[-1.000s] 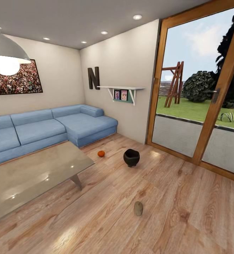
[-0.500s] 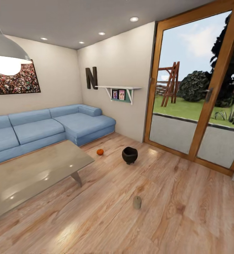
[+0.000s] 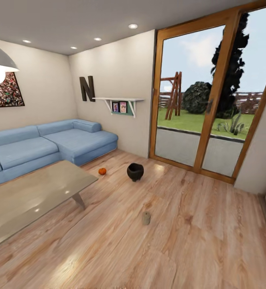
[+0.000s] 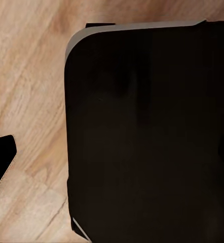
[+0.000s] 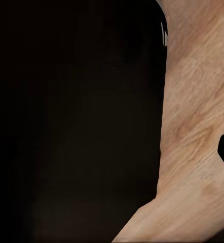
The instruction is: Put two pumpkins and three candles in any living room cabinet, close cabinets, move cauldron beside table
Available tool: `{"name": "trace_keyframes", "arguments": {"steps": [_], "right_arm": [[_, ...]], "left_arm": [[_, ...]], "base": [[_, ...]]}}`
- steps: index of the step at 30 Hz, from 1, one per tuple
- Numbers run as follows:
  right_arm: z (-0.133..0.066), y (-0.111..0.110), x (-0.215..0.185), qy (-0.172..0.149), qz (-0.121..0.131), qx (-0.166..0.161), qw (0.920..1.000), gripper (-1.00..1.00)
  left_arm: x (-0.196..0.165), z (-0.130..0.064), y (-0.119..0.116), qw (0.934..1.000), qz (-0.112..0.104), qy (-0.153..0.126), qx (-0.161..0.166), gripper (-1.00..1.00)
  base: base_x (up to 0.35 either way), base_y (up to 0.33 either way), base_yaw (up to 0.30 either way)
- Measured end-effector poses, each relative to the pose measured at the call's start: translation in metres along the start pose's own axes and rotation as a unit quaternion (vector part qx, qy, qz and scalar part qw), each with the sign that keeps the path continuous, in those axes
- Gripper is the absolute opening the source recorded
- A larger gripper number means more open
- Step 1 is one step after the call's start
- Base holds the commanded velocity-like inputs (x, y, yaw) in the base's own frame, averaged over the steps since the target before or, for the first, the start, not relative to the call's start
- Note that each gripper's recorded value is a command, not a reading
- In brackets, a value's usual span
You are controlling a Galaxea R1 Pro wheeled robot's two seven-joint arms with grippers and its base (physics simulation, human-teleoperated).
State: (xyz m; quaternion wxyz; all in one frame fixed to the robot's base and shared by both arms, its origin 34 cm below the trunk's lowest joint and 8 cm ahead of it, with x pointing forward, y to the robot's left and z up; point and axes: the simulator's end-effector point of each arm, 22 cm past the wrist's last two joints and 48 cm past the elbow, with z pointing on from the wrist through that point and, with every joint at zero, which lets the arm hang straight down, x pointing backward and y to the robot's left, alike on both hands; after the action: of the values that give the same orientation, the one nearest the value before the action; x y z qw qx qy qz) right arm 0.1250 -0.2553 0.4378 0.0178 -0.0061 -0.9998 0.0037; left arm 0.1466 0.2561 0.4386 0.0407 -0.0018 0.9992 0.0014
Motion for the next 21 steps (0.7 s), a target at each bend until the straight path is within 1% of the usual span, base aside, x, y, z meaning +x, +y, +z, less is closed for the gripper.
{"name": "trace_keyframes", "arguments": {"steps": [5, 10, 21], "right_arm": [[0.0000, -0.0010, 0.0000, 0.000, 0.001, 0.001, 1.0000, 1.00], [0.0000, 0.0004, 0.0000, 0.000, 0.001, -0.001, 1.0000, 1.00], [-0.0001, 0.0013, 0.0000, 0.000, 0.001, -0.002, 1.0000, 1.00]], "left_arm": [[0.0000, 0.0000, 0.0005, 1.0000, 0.000, 0.000, -0.001, 1.00], [0.0000, 0.0000, 0.0003, 1.0000, 0.000, 0.000, 0.000, 1.00], [0.0004, -0.0001, 0.0026, 1.0000, 0.002, 0.000, -0.002, 1.00]], "base": [[-0.260, 0.164, -0.278], [-0.195, 0.101, -0.289], [-0.027, 0.010, -0.293]]}}
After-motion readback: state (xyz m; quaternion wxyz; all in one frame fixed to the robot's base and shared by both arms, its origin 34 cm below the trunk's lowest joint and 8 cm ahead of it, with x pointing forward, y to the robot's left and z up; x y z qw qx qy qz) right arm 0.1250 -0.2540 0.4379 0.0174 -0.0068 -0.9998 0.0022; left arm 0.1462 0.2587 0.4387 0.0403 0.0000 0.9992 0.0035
